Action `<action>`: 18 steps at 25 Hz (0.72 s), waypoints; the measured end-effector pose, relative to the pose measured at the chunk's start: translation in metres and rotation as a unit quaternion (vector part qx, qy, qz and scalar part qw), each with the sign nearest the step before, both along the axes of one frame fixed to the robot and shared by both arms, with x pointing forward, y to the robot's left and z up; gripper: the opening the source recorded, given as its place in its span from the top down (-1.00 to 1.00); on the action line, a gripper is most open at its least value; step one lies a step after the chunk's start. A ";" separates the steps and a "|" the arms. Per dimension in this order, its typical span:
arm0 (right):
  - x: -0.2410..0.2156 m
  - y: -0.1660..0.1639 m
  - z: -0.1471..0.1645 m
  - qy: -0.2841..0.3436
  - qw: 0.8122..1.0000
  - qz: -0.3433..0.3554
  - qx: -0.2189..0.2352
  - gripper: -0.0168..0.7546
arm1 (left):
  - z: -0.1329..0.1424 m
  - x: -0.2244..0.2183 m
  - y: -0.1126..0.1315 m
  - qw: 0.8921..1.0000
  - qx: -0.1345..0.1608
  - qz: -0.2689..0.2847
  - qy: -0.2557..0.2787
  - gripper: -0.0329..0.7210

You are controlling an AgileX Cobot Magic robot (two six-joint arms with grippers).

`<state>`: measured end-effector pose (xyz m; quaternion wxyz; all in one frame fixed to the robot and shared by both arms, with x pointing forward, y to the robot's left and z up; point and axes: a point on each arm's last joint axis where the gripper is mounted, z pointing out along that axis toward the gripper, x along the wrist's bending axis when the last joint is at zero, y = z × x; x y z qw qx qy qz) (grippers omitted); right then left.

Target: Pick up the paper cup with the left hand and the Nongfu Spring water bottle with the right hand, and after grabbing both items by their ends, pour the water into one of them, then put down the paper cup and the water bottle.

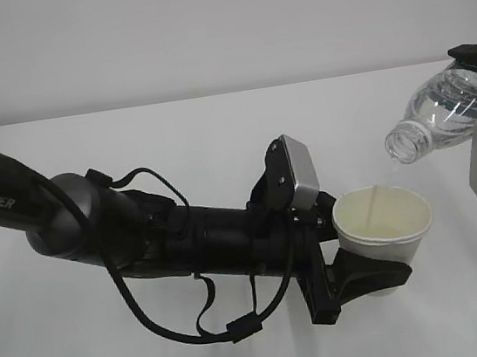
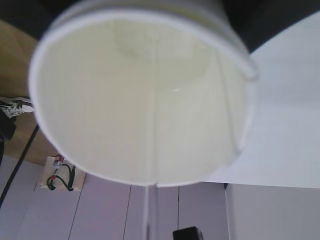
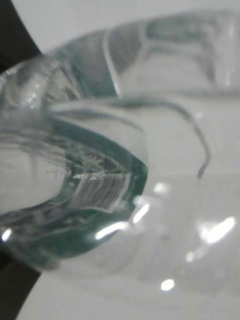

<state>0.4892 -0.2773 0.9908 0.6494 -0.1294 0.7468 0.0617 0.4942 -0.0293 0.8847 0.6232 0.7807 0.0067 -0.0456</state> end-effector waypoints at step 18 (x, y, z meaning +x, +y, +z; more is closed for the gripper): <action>0.000 0.000 0.001 -0.006 1.000 0.002 -0.006 -0.17 | 0.000 0.000 0.000 1.000 0.000 0.000 0.000 -0.31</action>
